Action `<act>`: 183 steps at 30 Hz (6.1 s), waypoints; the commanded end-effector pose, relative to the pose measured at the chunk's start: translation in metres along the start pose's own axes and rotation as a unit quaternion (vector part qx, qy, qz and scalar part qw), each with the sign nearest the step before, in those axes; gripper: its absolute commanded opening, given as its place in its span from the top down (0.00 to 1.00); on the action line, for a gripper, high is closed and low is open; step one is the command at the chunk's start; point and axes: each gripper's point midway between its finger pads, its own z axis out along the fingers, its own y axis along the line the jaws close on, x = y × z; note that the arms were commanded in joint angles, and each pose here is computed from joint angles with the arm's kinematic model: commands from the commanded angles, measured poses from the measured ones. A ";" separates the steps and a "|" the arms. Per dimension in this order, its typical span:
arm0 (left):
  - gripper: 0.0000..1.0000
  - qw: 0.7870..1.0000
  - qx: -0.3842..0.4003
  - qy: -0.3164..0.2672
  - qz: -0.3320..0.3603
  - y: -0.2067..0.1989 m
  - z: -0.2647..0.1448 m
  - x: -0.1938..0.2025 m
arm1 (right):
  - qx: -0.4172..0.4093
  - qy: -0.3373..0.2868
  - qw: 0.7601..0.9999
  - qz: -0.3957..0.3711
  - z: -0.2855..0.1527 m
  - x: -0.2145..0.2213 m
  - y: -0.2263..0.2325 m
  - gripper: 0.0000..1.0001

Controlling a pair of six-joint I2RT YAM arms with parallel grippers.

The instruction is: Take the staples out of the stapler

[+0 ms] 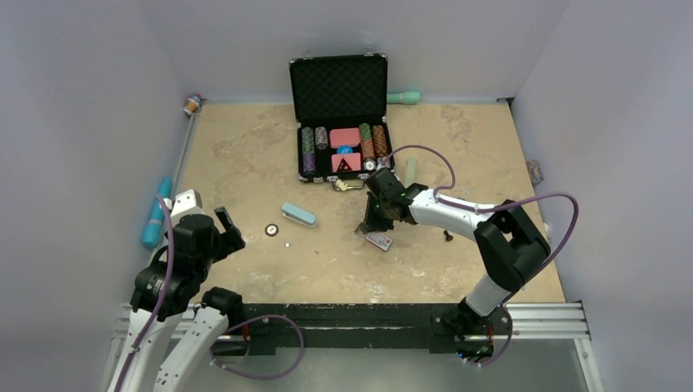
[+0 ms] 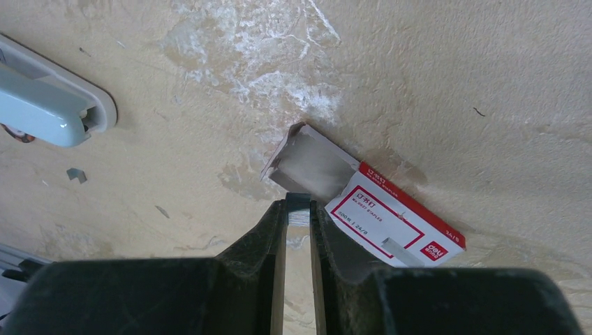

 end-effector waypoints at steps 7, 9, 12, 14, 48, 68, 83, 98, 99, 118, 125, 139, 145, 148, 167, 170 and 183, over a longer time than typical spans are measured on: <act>0.13 1.000 0.006 -0.015 0.000 -0.002 0.001 -0.006 | 0.021 -0.018 0.999 0.016 0.007 -0.007 -0.008 0.85; 0.13 1.000 0.006 -0.016 0.000 -0.002 0.000 -0.006 | 0.021 -0.015 1.000 0.017 0.010 -0.006 -0.008 0.83; 0.13 1.000 0.007 -0.016 -0.001 -0.002 0.000 -0.006 | 0.016 -0.012 1.000 0.019 0.012 -0.004 -0.006 0.81; 0.13 1.000 0.007 -0.016 -0.001 -0.002 0.000 -0.007 | 0.016 -0.013 1.000 0.019 0.012 -0.005 -0.005 0.79; 0.13 1.000 0.003 -0.019 -0.006 0.000 0.000 -0.007 | -0.026 -0.070 0.996 -0.051 -0.043 -0.050 0.039 0.65; 0.13 1.000 -0.001 -0.014 -0.004 0.000 0.002 -0.007 | -0.202 -0.059 0.896 -0.392 -0.060 -0.006 0.174 0.53; 0.14 1.000 -0.009 -0.012 -0.005 0.002 0.004 -0.007 | -0.131 0.051 0.964 -0.227 -0.007 0.009 0.199 0.57; 0.16 1.000 -0.013 -0.012 -0.009 0.004 0.004 -0.007 | -0.091 0.081 0.989 -0.079 0.019 0.034 0.212 0.57; 0.16 1.000 -0.013 -0.013 -0.009 0.004 0.004 -0.007 | -0.083 0.076 0.991 -0.075 0.021 0.035 0.212 0.58; 0.16 0.999 -0.013 -0.025 -0.020 0.007 0.001 -0.009 | 0.046 0.059 0.996 -0.052 0.060 0.069 0.192 0.63; 0.16 0.999 -0.010 -0.029 -0.022 0.007 0.000 -0.010 | 0.050 0.063 0.995 -0.053 0.068 0.074 0.188 0.62; 0.16 0.999 -0.007 -0.030 -0.022 0.006 0.000 -0.010 | 0.053 0.045 0.996 -0.054 0.074 0.067 0.193 0.75; 0.16 0.999 -0.007 -0.031 -0.024 0.006 0.000 -0.010 | 0.058 0.029 0.996 -0.056 0.075 0.060 0.194 0.75; 0.16 0.999 -0.007 -0.030 -0.023 0.006 0.000 -0.010 | 0.062 0.020 0.996 -0.058 0.076 0.057 0.194 0.76; 0.17 0.998 -0.014 -0.042 -0.038 0.011 -0.001 -0.013 | 0.098 0.039 0.988 -0.109 0.074 0.086 0.176 0.81; 0.17 0.998 -0.013 -0.042 -0.038 0.011 -0.001 -0.014 | 0.101 0.042 0.988 -0.113 0.077 0.088 0.173 0.81; 0.17 0.998 -0.009 -0.042 -0.037 0.010 -0.001 -0.013 | 0.111 0.022 0.985 -0.127 0.087 0.083 0.168 0.85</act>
